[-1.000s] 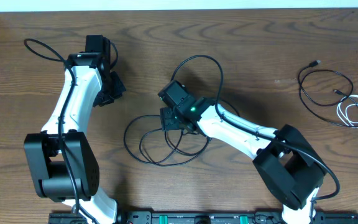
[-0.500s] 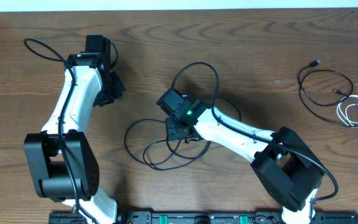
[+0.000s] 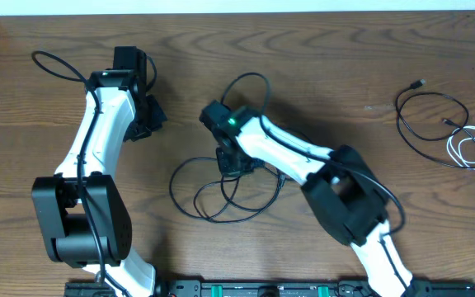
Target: Untangle cables
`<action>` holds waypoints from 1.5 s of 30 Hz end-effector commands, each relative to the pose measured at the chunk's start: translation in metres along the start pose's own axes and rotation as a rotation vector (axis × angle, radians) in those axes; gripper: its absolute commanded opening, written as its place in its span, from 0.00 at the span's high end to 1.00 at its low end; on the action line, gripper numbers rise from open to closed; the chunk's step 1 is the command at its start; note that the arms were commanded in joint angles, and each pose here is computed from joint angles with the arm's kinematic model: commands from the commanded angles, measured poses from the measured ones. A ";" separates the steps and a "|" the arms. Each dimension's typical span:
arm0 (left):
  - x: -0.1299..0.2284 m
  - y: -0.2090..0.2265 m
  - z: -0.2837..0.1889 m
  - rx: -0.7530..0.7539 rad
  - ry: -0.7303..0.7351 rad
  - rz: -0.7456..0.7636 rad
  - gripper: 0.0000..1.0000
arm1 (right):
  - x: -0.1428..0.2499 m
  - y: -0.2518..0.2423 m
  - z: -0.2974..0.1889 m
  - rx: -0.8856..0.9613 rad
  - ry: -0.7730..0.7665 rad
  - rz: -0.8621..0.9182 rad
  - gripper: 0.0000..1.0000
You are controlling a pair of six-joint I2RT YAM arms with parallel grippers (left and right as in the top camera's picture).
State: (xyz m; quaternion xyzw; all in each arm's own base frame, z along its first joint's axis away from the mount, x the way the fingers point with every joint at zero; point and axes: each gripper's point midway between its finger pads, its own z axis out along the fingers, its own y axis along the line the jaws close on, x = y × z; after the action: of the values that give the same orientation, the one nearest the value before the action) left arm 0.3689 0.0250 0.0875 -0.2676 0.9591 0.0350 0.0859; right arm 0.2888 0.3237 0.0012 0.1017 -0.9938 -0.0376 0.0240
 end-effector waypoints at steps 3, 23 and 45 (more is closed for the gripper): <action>0.001 0.003 0.002 -0.020 0.002 -0.015 0.73 | -0.031 -0.011 -0.002 0.130 -0.032 -0.096 0.99; 0.001 0.003 0.002 -0.019 0.001 -0.015 0.73 | -0.068 -0.023 -0.010 0.140 -0.146 -0.120 0.99; 0.001 0.003 0.002 -0.019 0.002 -0.015 0.73 | -0.132 -0.005 -0.050 0.044 -0.366 -0.383 0.65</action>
State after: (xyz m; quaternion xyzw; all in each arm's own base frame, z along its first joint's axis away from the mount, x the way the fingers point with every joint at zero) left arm 0.3689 0.0250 0.0875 -0.2676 0.9591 0.0350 0.0859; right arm 0.4212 0.3326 0.0289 0.2707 -0.9484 -0.0178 -0.1642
